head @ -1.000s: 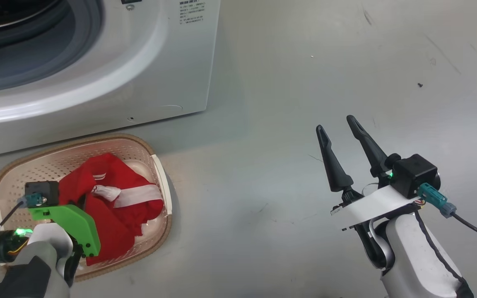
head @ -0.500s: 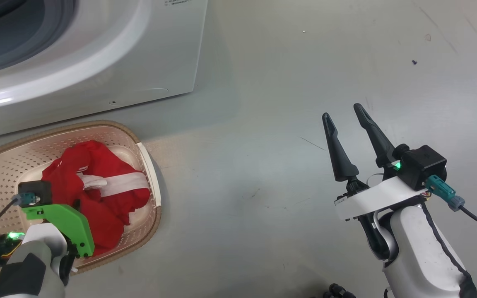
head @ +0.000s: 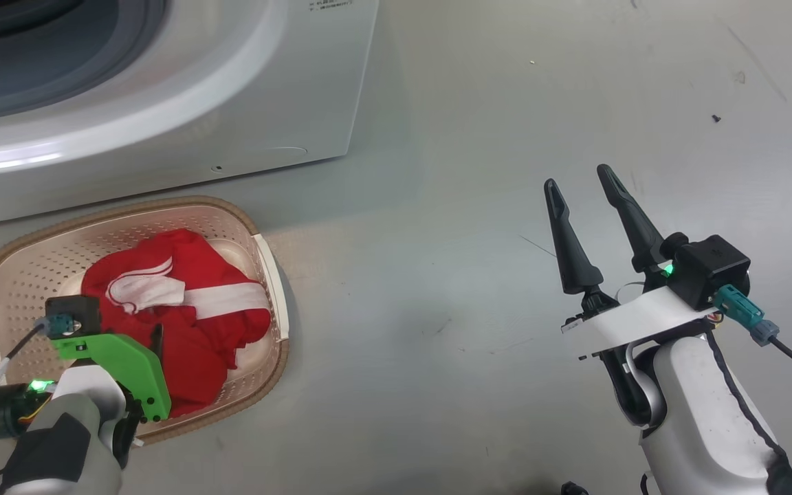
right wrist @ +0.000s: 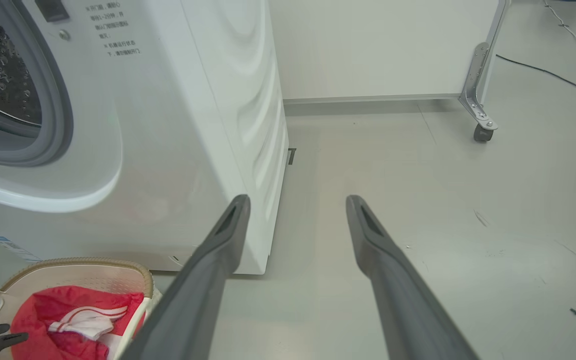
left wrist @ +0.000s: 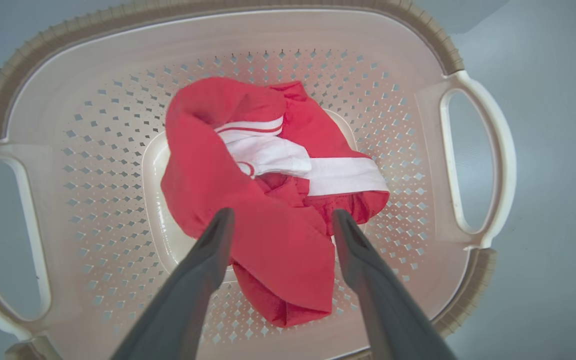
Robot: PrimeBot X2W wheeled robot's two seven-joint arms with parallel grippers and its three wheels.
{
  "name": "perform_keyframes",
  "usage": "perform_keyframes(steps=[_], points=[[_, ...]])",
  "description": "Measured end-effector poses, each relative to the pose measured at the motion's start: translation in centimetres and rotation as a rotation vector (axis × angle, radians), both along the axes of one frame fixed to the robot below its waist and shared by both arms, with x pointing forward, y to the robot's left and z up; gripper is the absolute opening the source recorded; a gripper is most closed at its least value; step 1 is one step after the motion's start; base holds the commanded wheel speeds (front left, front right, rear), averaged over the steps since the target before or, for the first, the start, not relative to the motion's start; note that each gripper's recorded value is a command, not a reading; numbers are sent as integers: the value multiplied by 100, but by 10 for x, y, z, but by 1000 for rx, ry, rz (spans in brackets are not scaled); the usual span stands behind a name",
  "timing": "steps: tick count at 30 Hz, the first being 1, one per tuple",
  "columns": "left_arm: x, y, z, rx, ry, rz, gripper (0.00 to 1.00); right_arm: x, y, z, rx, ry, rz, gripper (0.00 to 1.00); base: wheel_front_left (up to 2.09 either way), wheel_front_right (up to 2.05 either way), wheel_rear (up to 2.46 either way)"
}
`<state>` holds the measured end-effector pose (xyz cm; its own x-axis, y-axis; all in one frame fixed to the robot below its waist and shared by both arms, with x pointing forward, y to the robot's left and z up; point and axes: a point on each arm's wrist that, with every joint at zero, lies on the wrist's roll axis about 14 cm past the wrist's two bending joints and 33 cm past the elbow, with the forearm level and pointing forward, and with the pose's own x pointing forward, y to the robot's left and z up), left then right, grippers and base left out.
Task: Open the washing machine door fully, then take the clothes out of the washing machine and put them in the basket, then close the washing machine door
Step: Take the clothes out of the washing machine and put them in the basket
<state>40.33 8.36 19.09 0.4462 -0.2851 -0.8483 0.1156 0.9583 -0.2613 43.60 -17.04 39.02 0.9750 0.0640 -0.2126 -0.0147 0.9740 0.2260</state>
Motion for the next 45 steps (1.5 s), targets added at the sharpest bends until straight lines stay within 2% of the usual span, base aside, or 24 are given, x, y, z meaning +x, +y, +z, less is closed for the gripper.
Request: perform_keyframes(steps=[10,25,45], points=[[7,5,25,-10,-92,39,100,3,10,16,4,-44,28,100,0,0,0],[48,9,109,-70,-444,100,100,4,24,52,25,-136,64,100,0,0,0],[21,37,193,-83,-679,166,100,-25,62,84,59,-200,163,100,0,0,0]])
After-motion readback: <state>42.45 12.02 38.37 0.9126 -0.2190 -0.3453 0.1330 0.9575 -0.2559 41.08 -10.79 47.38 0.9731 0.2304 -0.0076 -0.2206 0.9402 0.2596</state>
